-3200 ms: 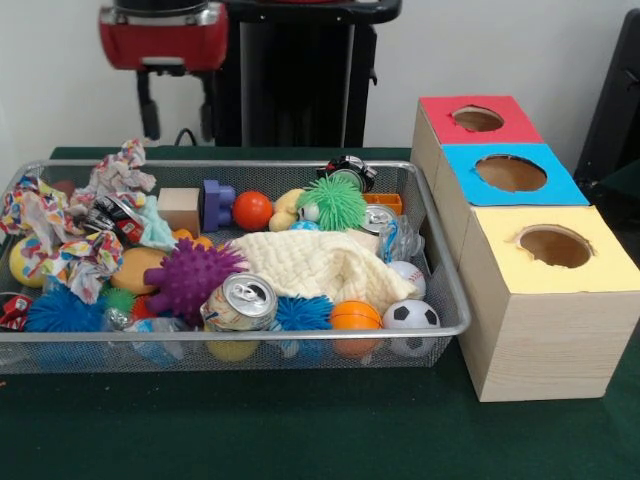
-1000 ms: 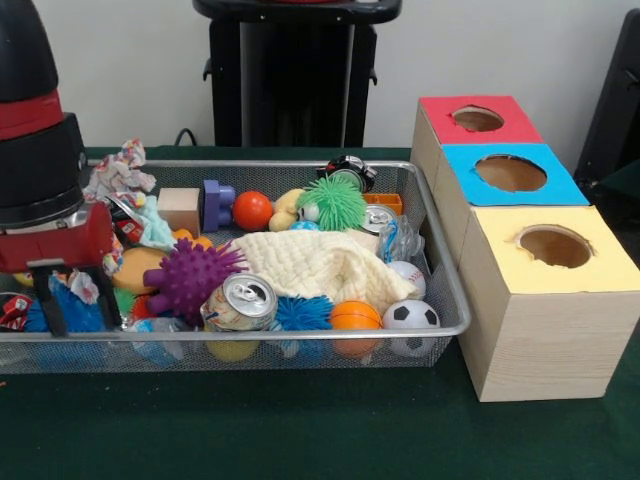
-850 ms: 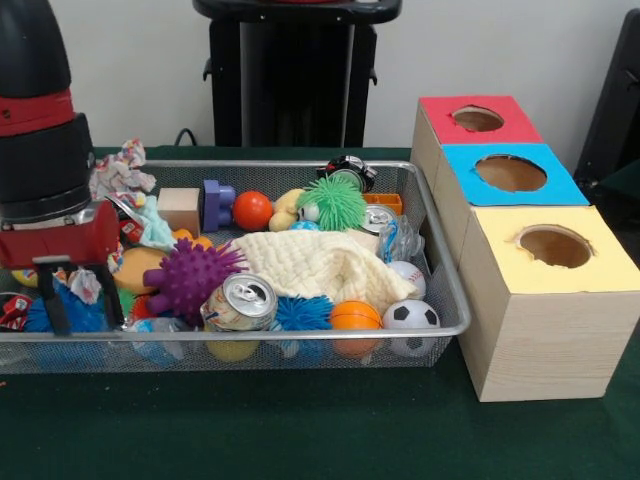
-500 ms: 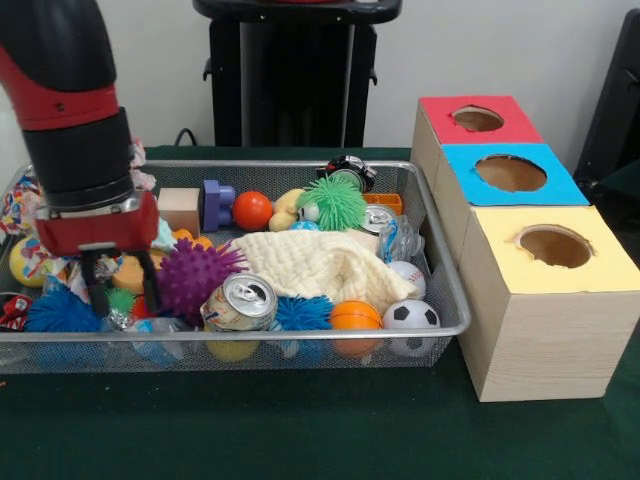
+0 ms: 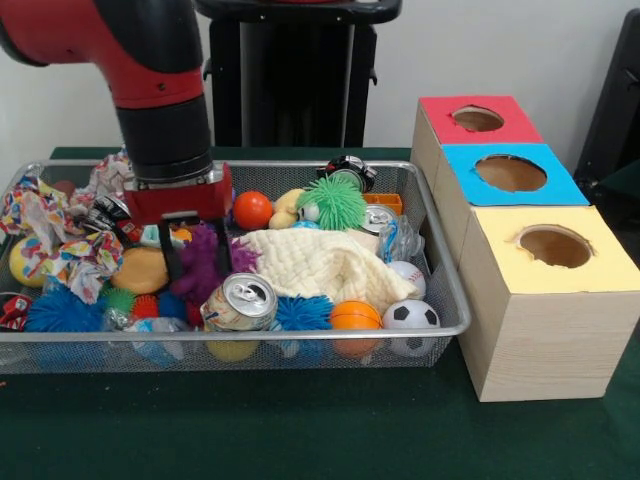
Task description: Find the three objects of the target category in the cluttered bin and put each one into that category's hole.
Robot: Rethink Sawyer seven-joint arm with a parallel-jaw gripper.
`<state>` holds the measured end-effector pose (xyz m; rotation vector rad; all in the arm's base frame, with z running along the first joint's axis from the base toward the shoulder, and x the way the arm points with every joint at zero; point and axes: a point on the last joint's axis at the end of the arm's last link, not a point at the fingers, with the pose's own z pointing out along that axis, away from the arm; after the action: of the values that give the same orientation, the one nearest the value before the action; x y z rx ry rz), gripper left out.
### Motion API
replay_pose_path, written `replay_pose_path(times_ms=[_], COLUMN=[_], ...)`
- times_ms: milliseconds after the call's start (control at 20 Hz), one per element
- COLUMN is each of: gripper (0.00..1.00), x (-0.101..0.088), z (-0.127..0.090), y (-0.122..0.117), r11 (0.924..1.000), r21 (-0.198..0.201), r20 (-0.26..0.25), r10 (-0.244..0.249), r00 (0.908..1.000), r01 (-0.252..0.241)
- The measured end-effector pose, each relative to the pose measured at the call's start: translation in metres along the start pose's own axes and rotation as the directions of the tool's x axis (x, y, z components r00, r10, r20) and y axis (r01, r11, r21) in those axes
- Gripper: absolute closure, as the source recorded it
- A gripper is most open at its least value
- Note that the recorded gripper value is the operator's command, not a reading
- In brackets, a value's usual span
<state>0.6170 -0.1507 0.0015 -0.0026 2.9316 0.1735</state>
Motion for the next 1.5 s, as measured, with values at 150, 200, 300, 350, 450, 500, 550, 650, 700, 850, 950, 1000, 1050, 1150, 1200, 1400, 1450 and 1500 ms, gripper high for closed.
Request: replay_pose_path(times_ms=[150,200,300,350,450,500,550,650,700,850,950,1000,1050,1150,1200,1400,1450,1500], gripper=[0.00,0.00,0.00,0.00,0.00,0.00,0.00,0.00,0.00,0.00,0.00,0.00,0.00,0.00,0.00,0.00,0.00,0.00], x=[0.005,0.008,0.011,0.012,0.019,0.020,0.022,0.026,0.028,0.031,0.032,0.033,0.033,0.034,0.033,0.028,0.022,0.020], z=[-0.007,-0.013,-0.018,-0.020,-0.032,-0.034,-0.038,-0.052,-0.056,-0.074,-0.090,-0.093,-0.096,-0.106,-0.108,-0.108,-0.104,-0.103], y=[0.008,0.012,0.016,0.016,0.022,0.022,0.023,0.026,0.026,0.028,0.028,0.028,0.028,0.025,0.023,0.016,0.011,0.009], r11=[0.9998,0.9994,0.9991,0.9989,0.9976,0.9973,0.9967,0.9941,0.9931,0.9881,0.9824,0.9812,0.9799,0.9754,0.9744,0.9736,0.9745,0.9748], r21=[0.022,0.033,0.042,0.044,0.056,0.059,0.063,0.081,0.087,0.113,0.133,0.137,0.141,0.157,0.159,0.159,0.151,0.147], r20=[0.013,0.018,0.017,0.017,0.003,0.001,-0.002,-0.006,-0.007,-0.004,0.005,0.007,0.008,0.017,0.018,0.008,-0.014,-0.023], r10=[-0.001,0.005,0.012,0.015,0.040,0.044,0.051,0.072,0.079,0.106,0.132,0.137,0.141,0.154,0.158,0.165,0.170,0.173], r00=[0.9999,0.9998,0.9998,0.9998,0.9992,0.9990,0.9987,0.9974,0.9969,0.9943,0.9913,0.9906,0.9900,0.9879,0.9873,0.9863,0.9853,0.9847], r01=[0.000,-0.006,-0.013,-0.016,-0.040,-0.044,-0.051,-0.071,-0.078,-0.105,-0.131,-0.136,-0.141,-0.155,-0.159,-0.164,-0.166,-0.168])
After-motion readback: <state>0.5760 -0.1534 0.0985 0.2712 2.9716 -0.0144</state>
